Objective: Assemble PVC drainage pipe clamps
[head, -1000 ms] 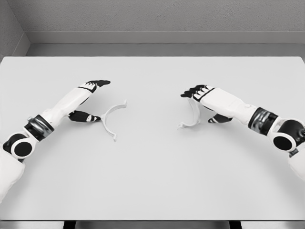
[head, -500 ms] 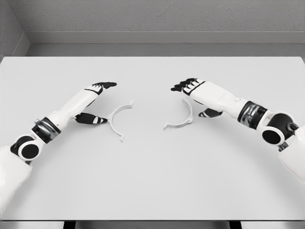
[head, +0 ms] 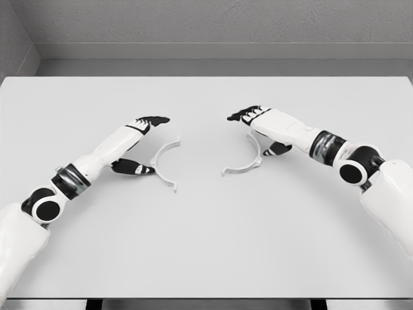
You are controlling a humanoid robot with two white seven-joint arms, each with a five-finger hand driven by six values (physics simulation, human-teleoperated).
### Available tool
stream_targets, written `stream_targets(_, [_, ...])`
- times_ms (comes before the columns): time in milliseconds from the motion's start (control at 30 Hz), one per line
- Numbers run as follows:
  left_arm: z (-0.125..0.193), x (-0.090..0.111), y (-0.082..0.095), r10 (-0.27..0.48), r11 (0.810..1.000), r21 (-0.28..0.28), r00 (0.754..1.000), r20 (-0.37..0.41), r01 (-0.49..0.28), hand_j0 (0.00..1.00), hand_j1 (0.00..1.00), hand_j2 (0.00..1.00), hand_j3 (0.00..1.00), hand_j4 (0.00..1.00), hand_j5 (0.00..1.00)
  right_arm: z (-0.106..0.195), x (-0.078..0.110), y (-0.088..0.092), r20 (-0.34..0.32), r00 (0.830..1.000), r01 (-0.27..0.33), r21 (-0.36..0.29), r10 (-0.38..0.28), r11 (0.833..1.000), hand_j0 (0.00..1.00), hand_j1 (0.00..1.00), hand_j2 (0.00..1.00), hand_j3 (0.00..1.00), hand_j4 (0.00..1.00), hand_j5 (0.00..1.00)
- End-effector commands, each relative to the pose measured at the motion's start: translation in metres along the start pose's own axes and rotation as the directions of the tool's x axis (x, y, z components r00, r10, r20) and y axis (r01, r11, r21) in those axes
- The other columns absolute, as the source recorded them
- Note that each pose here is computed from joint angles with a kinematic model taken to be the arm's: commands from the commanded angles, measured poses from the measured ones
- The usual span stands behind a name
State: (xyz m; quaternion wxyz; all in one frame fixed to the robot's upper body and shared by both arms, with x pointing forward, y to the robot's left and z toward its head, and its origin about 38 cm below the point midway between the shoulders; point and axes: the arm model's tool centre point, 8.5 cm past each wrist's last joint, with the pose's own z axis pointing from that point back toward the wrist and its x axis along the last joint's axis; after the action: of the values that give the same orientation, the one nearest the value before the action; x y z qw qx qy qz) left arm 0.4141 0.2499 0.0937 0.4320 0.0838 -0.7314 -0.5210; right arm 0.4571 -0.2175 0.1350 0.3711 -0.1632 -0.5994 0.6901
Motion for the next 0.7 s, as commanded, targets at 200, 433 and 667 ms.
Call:
stream_targets(200, [-0.009,0.008,-0.005,0.021,1.0,0.016,1.0,0.023,-0.021,1.0,1.0,1.0,1.0,1.0,1.0,-0.01,0.009,0.0,0.025,1.0,0.01,-0.007,-0.01,1.0,1.0,1.0,1.0,1.0,1.0,1.0])
stream_targets(433, [-0.016,0.014,-0.013,0.039,0.999,0.014,0.999,0.038,-0.039,1.0,1.0,1.0,1.0,1.0,1.0,-0.021,0.013,-0.001,0.035,0.999,0.013,0.0,-0.013,1.0,1.0,1.0,1.0,1.0,1.0,1.0])
stream_targets(667, [-0.019,0.017,-0.015,0.046,0.999,0.019,0.998,0.046,-0.047,1.0,1.0,1.0,1.0,1.0,1.0,-0.037,0.025,0.004,0.06,0.998,0.028,0.006,-0.029,1.0,1.0,1.0,1.0,1.0,1.0,1.0])
